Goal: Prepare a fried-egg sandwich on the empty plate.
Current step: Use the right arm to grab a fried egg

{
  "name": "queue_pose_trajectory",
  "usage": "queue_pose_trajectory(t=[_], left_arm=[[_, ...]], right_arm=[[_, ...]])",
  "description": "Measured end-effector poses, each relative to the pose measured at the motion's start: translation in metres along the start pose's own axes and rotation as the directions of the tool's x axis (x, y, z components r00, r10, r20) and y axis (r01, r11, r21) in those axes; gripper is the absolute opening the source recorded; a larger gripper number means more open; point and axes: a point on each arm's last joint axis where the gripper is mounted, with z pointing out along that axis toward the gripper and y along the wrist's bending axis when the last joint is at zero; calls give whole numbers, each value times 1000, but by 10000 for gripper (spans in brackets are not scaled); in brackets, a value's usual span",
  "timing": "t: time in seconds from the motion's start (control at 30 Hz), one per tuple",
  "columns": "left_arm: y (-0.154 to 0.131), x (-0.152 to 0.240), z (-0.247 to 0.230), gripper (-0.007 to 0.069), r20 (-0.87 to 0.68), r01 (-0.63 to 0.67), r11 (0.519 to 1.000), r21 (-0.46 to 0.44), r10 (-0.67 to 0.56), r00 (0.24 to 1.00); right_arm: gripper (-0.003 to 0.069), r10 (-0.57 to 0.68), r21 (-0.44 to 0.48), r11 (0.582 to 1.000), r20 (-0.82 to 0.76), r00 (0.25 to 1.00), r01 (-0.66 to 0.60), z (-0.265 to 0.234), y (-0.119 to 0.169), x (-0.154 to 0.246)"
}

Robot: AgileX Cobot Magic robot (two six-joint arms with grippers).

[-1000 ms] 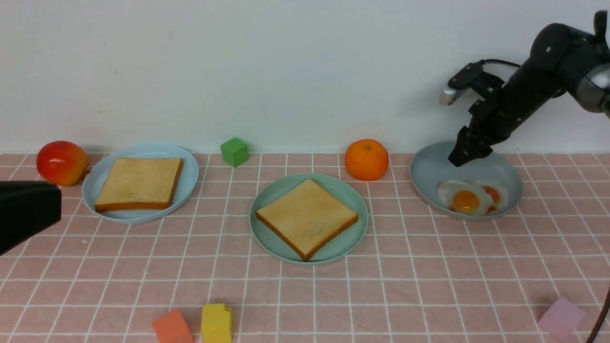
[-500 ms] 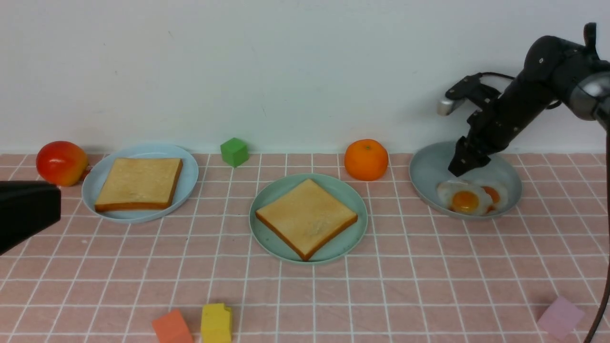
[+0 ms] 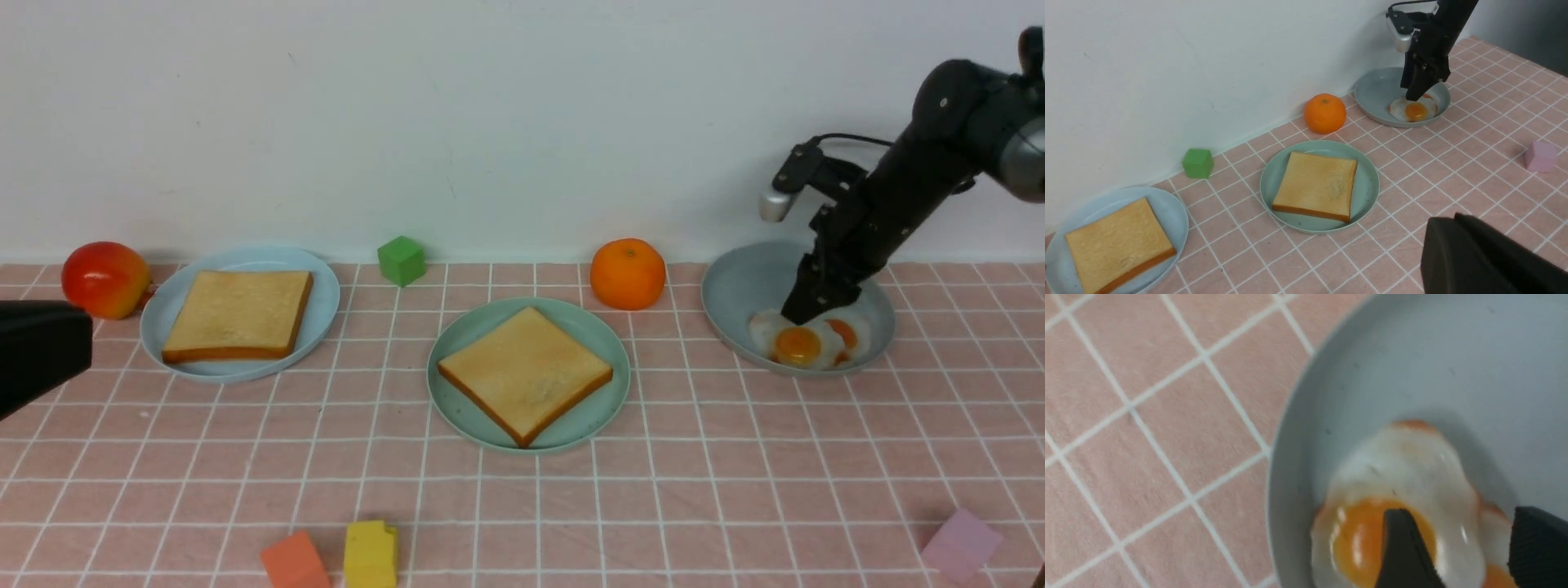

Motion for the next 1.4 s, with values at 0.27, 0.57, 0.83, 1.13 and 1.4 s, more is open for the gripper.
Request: queue_pose_trajectory(t=[0.27,0.57,0.83,1.13,1.4], left_arm=[[-1,3,18,16,-78,-6,1000,-1,6,997],[-2,4,26,20,-112,-1,1000,4,1,994],[-2,-2,26,22,-50,2,1000,8,-1,999],[-2,-15,26,25,99,3,1000,14,-4,995],[-2,-16,26,25,109,2,1000,14,-4,994]], right_arm=[[385,-29,29,999,19,999,28,18,-6,3],[386,-27,43,999,25,999,26,19,-8,3],[386,12,56,998,77,997,-16,0,-17,2],[386,30,18,999,69,997,-31,11,-18,8],[386,44,-1,999,68,997,-44,25,-19,12]])
